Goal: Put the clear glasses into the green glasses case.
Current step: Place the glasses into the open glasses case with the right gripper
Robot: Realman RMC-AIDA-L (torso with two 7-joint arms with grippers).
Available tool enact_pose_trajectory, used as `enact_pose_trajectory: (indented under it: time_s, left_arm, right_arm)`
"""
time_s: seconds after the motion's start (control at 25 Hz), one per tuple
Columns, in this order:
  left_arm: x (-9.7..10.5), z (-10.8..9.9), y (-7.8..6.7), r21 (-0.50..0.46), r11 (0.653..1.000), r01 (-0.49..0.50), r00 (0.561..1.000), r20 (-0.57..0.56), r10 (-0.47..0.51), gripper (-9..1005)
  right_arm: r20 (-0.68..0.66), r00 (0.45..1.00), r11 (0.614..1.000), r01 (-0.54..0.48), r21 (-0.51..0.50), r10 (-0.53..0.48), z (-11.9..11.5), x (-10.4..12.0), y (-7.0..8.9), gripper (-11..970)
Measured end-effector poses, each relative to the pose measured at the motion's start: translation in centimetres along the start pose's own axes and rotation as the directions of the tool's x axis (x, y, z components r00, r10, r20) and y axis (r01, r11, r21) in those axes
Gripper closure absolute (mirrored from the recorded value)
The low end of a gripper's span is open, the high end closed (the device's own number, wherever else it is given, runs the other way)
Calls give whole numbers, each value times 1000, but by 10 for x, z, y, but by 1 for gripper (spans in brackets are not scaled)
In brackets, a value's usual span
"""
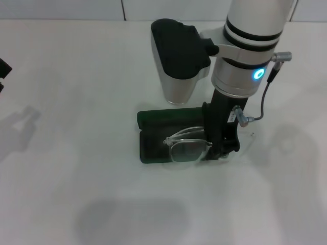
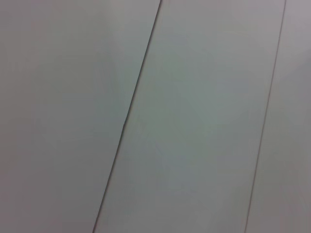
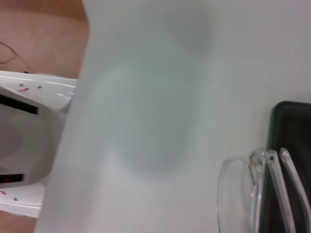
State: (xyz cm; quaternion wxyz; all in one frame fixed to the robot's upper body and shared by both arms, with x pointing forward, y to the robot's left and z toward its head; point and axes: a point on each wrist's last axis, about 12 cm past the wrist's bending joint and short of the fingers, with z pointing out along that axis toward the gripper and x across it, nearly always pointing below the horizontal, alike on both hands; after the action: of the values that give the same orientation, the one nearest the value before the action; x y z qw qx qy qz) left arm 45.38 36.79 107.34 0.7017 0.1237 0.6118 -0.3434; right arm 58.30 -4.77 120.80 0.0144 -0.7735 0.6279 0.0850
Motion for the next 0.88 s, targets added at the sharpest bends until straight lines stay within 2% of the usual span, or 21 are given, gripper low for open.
enact_pose_trajectory:
  time_s: [0.44,0.88]
  left_arm:
    - [5,3,-6,16,999,29,1000,8,-29,747]
    - [4,5,-5,39,998,47,999,10,-47,747]
  right_arm:
    - [3,1000,998,9,68,-9,9,-5,-10,748]
    - [22,1000,996,20,89,-22,18,-8,-12,742]
